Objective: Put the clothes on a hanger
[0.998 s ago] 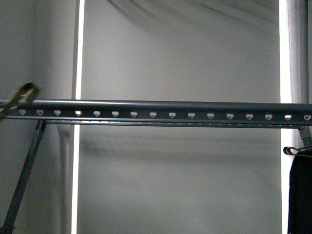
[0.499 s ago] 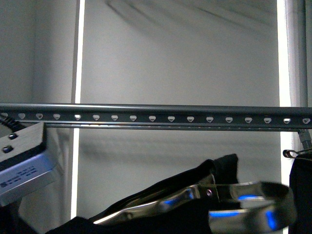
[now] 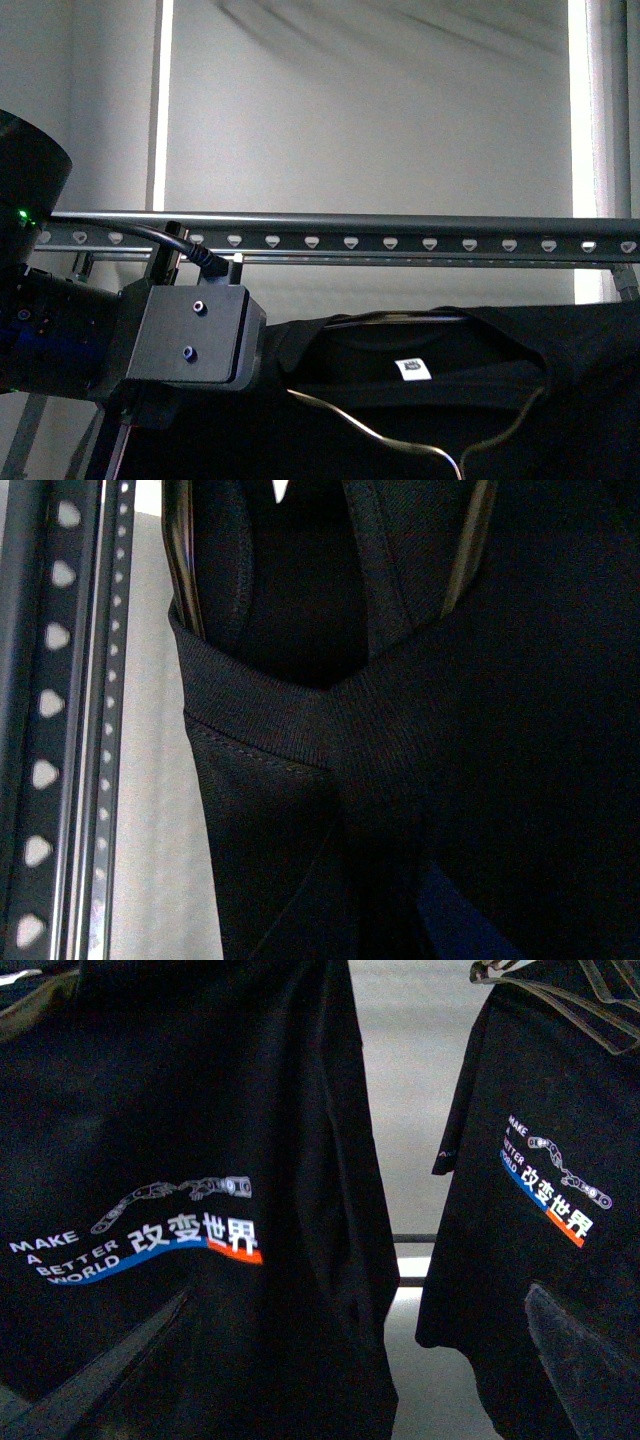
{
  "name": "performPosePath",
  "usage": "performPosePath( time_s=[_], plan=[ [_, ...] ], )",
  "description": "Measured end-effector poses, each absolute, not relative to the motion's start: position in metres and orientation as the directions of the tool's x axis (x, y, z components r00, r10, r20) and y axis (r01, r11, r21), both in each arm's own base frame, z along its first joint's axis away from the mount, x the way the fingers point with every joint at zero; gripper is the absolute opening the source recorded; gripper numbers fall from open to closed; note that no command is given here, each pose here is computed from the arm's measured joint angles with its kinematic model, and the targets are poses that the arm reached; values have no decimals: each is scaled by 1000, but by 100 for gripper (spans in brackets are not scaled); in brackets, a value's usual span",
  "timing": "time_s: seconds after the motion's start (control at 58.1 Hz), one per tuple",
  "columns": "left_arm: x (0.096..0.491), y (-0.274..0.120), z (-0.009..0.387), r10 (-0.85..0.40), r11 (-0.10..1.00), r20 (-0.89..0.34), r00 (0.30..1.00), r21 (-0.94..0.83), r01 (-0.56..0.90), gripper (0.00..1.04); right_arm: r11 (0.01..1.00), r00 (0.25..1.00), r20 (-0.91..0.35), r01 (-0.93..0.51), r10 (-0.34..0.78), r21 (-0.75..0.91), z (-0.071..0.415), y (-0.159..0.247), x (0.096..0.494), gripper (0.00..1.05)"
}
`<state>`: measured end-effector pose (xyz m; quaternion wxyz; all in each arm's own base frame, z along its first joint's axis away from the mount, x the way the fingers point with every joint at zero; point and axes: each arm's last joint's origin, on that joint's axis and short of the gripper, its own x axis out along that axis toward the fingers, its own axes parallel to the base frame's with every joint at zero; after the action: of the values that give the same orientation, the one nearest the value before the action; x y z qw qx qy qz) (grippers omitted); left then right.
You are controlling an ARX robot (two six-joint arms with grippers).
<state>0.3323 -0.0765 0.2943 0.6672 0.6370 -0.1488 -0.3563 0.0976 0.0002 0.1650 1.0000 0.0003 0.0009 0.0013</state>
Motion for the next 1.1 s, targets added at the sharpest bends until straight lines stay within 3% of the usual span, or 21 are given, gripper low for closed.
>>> performPosePath(
  time_s=[0.138, 0.465, 0.568, 0.671, 0.723, 0.861, 0.998, 1.102],
  plan=[
    [331, -82, 295, -691, -123, -245, 680, 967, 223, 4, 1000, 1000, -2, -3, 3, 1, 165, 0, 98, 97],
    [331, -82, 295, -688, -136, -245, 683, 968, 210, 4, 1000, 1000, -2, -3, 3, 1, 165, 0, 98, 97],
    [331, -81, 295, -686, -136, -245, 685, 968, 210, 4, 951, 953, -91, -274, 288, 146, 168, -4, 102, 97],
    [331, -83, 295, -693, -137, -243, 679, 969, 208, 4, 907, 911, -63, -395, 407, 144, 175, -12, 107, 97],
    [331, -83, 295, -693, -139, -243, 678, 969, 206, 4, 908, 909, -27, -413, 415, 71, 182, -14, 109, 97],
    [332, -81, 295, -687, -138, -244, 684, 969, 207, 4, 868, 897, 131, -358, 422, -343, 212, -17, 124, 97],
    [331, -81, 295, -689, -139, -244, 683, 969, 207, 4, 647, 797, 179, -313, 578, -695, 225, -11, 140, 97],
    [331, -82, 295, -689, -139, -244, 682, 969, 206, 4, 495, 766, 121, -278, 631, -823, 228, -9, 159, 97]
  ],
)
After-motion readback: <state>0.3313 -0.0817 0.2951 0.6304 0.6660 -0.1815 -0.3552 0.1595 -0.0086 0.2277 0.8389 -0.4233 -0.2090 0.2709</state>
